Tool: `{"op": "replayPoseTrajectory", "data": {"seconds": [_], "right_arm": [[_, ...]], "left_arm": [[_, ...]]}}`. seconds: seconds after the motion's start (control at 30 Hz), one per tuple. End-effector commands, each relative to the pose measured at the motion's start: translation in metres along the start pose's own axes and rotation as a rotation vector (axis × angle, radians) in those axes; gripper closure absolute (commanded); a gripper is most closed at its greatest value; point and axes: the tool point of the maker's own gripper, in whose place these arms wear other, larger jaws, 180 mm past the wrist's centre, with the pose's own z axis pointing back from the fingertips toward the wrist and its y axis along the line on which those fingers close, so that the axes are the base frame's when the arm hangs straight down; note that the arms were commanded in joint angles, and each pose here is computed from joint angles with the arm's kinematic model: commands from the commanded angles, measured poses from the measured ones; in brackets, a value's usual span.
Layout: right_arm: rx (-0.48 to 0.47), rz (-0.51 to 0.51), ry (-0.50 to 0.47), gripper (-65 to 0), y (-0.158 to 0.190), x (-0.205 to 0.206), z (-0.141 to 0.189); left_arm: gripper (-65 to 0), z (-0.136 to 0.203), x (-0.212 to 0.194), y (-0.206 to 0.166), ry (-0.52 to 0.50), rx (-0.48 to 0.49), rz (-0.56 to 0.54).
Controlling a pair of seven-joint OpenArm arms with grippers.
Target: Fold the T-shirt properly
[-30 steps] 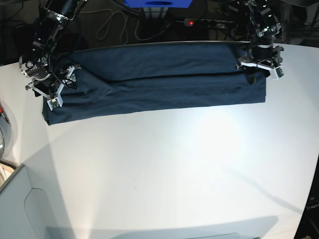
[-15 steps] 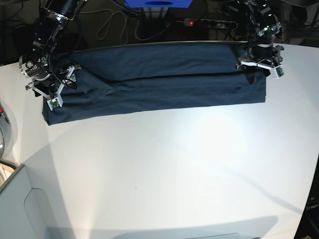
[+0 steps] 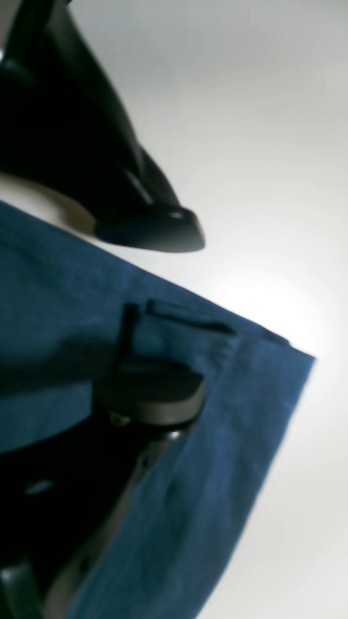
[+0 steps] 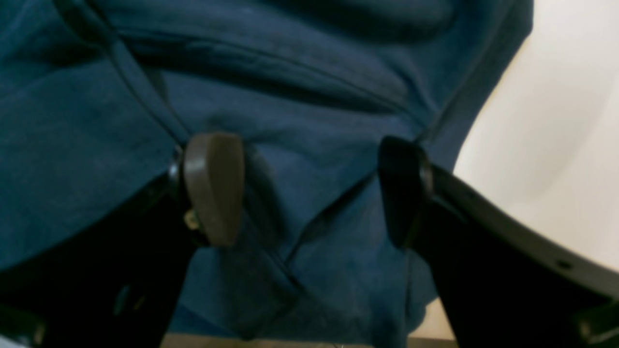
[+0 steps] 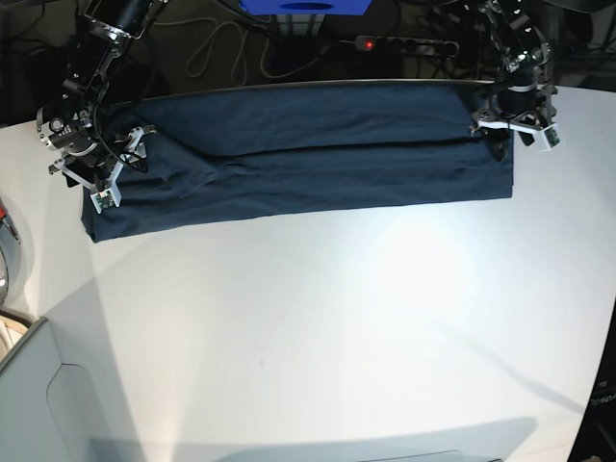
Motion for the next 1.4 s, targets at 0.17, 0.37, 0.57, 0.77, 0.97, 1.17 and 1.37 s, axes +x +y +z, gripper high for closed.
{"op": "replayPoseTrajectory", "data": {"seconds": [0.17, 0.37, 0.57, 0.77, 0.97, 1.17, 1.37], "right_arm": [[-0.010, 0.015, -0.010, -41.6, -0.005, 0.004, 0.003], [-0.011, 0.015, -0.013, -41.6, -0.006, 0.005, 0.003], [-0.012, 0.015, -0.015, -41.6, -0.006, 0.006, 0.003], [-0.012, 0.015, -0.015, -41.6, -0.006, 0.006, 0.003], [-0.011, 0.014, -0.016, -41.6, -0.006, 0.007, 0.003], [-0.012, 0.014, -0.019, -41.6, -0.006, 0.007, 0.003], [-0.013, 0.015, -0.018, -41.6, -0.006, 0.007, 0.004]], "left_arm": [[-37.2, -0.005, -0.018, 0.007, 0.032, 0.009, 0.020], [-27.2, -0.006, -0.020, -0.006, 0.040, -0.025, 0.007], [-15.7, -0.007, -0.022, -0.010, 0.044, -0.034, 0.006], [-7.0, -0.003, -0.008, -0.015, 0.007, -0.042, -0.001], [0.0, 0.006, 0.010, -0.030, -0.046, -0.060, 0.010], [0.0, 0.033, 0.021, -0.087, -0.087, -0.194, -0.023], [0.0, 0.065, -0.002, -0.182, -0.035, -0.457, -0.049]]}}
